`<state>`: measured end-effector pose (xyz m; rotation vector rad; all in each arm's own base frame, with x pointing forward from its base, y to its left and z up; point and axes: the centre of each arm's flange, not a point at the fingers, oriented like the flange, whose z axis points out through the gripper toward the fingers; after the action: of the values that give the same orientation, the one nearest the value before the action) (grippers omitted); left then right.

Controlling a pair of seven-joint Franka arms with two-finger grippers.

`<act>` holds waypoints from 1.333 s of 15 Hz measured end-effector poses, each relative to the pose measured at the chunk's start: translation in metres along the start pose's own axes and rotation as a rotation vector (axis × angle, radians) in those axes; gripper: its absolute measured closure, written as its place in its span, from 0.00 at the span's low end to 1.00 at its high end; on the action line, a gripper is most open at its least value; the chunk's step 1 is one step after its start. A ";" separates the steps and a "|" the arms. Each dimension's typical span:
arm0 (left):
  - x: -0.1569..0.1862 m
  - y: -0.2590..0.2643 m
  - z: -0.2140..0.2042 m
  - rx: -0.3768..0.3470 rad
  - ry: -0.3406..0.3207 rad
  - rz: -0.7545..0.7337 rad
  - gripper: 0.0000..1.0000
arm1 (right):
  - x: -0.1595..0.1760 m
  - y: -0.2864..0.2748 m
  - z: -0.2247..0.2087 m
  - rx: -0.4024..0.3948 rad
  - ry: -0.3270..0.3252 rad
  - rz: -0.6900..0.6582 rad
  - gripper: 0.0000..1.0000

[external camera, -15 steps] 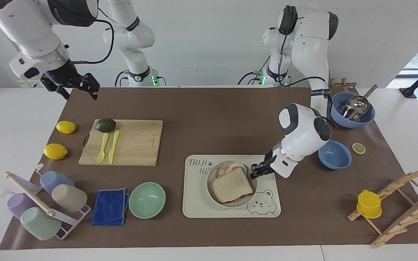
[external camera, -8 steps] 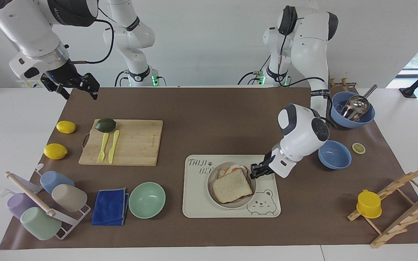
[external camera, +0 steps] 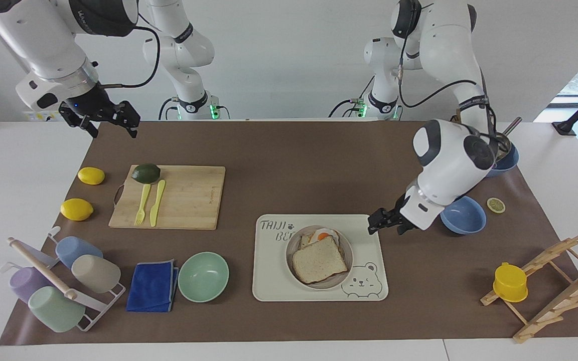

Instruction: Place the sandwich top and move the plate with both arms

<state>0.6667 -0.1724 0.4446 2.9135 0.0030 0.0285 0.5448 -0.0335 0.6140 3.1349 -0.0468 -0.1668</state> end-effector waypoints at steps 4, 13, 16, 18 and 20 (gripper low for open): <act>-0.030 -0.011 -0.094 0.097 0.039 0.024 0.00 | 0.000 0.000 0.000 0.000 0.001 -0.001 0.00; -0.121 -0.030 -0.198 0.193 -0.105 0.000 0.00 | 0.000 0.000 0.000 0.000 0.001 -0.001 0.00; -0.137 -0.036 -0.188 0.203 -0.154 -0.006 0.00 | 0.000 -0.001 0.000 0.000 0.001 -0.001 0.00; -0.143 -0.038 -0.177 0.207 -0.176 -0.007 0.00 | 0.000 -0.001 0.000 0.000 0.001 -0.001 0.00; -0.143 -0.039 -0.172 0.208 -0.179 -0.008 0.00 | 0.000 -0.001 0.000 0.000 0.001 -0.002 0.00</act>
<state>0.5205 -0.0960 0.6009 3.1122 -0.0132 -0.2491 0.5447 -0.0327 0.6144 3.1349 -0.0445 -0.1657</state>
